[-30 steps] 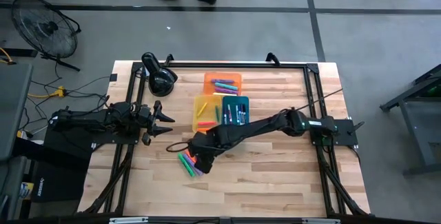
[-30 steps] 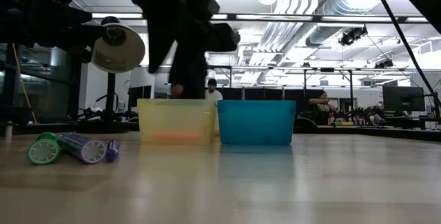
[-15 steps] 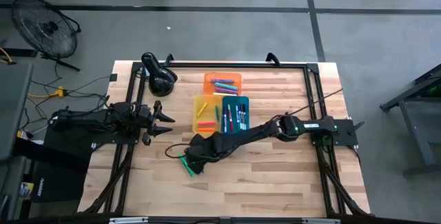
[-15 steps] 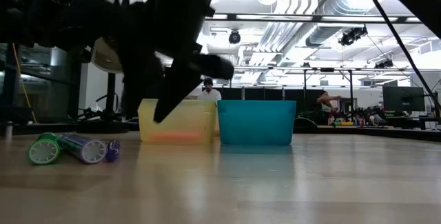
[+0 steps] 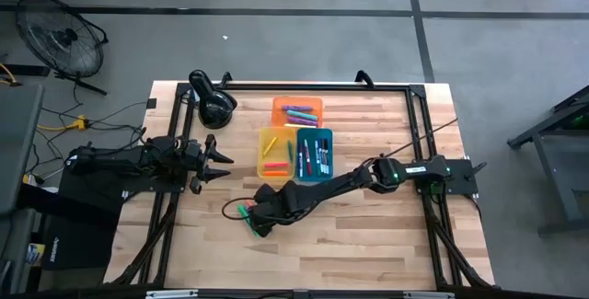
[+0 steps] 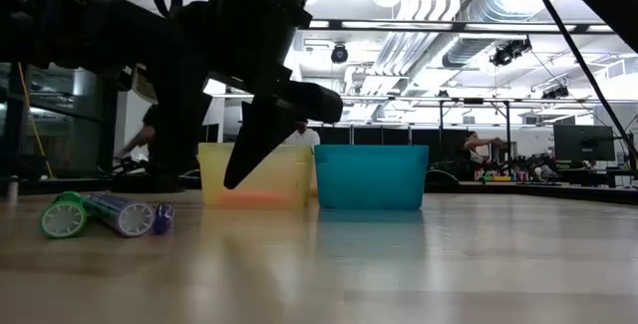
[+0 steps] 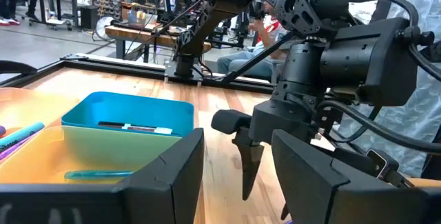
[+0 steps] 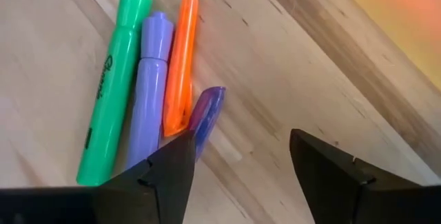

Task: Pick & Place Markers
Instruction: Put the purple pen into the yellow bin

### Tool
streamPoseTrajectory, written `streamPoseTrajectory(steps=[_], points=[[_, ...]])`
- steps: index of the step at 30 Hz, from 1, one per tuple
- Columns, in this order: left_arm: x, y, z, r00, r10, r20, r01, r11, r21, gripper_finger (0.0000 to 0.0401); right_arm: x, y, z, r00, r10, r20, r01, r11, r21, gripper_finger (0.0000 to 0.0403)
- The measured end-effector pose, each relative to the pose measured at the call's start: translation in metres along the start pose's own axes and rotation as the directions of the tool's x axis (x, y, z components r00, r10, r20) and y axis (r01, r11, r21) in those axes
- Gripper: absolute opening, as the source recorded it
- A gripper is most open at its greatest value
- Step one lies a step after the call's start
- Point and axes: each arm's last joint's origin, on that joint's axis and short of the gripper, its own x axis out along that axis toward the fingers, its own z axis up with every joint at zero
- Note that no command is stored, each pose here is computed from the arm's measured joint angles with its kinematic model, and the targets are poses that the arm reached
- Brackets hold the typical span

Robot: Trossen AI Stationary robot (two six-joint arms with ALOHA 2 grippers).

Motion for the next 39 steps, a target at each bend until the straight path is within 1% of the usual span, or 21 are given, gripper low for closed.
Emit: streamPoseTrajectory(steps=[4, 8, 12, 21, 24, 27, 30, 32, 36, 39], points=[[0.0, 0.0, 0.0, 1.0, 0.0, 0.0, 0.0, 1.0, 0.0, 0.017, 0.009, 0.001, -0.004, 1.0, -0.001, -0.005, 0.001, 1.0, -0.003, 0.0227], [0.0, 0.0, 0.0, 1.0, 0.0, 0.0, 0.0, 1.0, 0.0, 0.017, 0.016, 0.005, -0.006, 0.999, 0.036, -0.018, -0.036, 0.999, 0.0, 0.0227], [0.0, 0.0, 0.0, 1.0, 0.0, 0.0, 0.0, 1.0, 0.0, 0.017, 0.019, 0.005, -0.007, 0.999, 0.035, -0.024, -0.035, 0.999, -0.001, 0.0227], [0.0, 0.0, 0.0, 1.0, 0.0, 0.0, 0.0, 1.0, 0.0, 0.017, 0.017, -0.002, -0.014, 0.996, -0.047, -0.081, 0.045, 0.999, -0.019, 0.0226], [0.0, 0.0, 0.0, 1.0, 0.0, 0.0, 0.0, 1.0, 0.0, 0.017, 0.016, -0.002, -0.017, 0.994, -0.058, -0.09, 0.055, 0.998, -0.034, 0.0226], [0.0, 0.0, 0.0, 1.0, 0.0, 0.0, 0.0, 1.0, 0.0, 0.017, 0.016, -0.002, -0.019, 0.994, -0.063, -0.094, 0.055, 0.995, -0.087, 0.0226], [0.0, 0.0, 0.0, 1.0, 0.0, 0.0, 0.0, 1.0, 0.0, 0.017, 0.016, -0.002, -0.019, 0.993, -0.067, -0.097, 0.046, 0.977, -0.207, 0.0226], [0.0, 0.0, 0.0, 1.0, 0.0, 0.0, 0.0, 1.0, 0.0, 0.017, 0.016, -0.002, -0.019, 0.994, -0.072, -0.083, 0.044, 0.954, -0.297, 0.0226], [0.0, 0.0, 0.0, 1.0, 0.0, 0.0, 0.0, 1.0, 0.0, 0.017, 0.016, -0.001, -0.018, 0.995, -0.069, -0.072, 0.031, 0.901, -0.433, 0.0226], [0.0, 0.0, 0.0, 1.0, 0.0, 0.0, 0.0, 1.0, 0.0, 0.017, 0.016, 0.0, -0.018, 0.996, -0.059, -0.07, 0.016, 0.867, -0.497, 0.0226]])
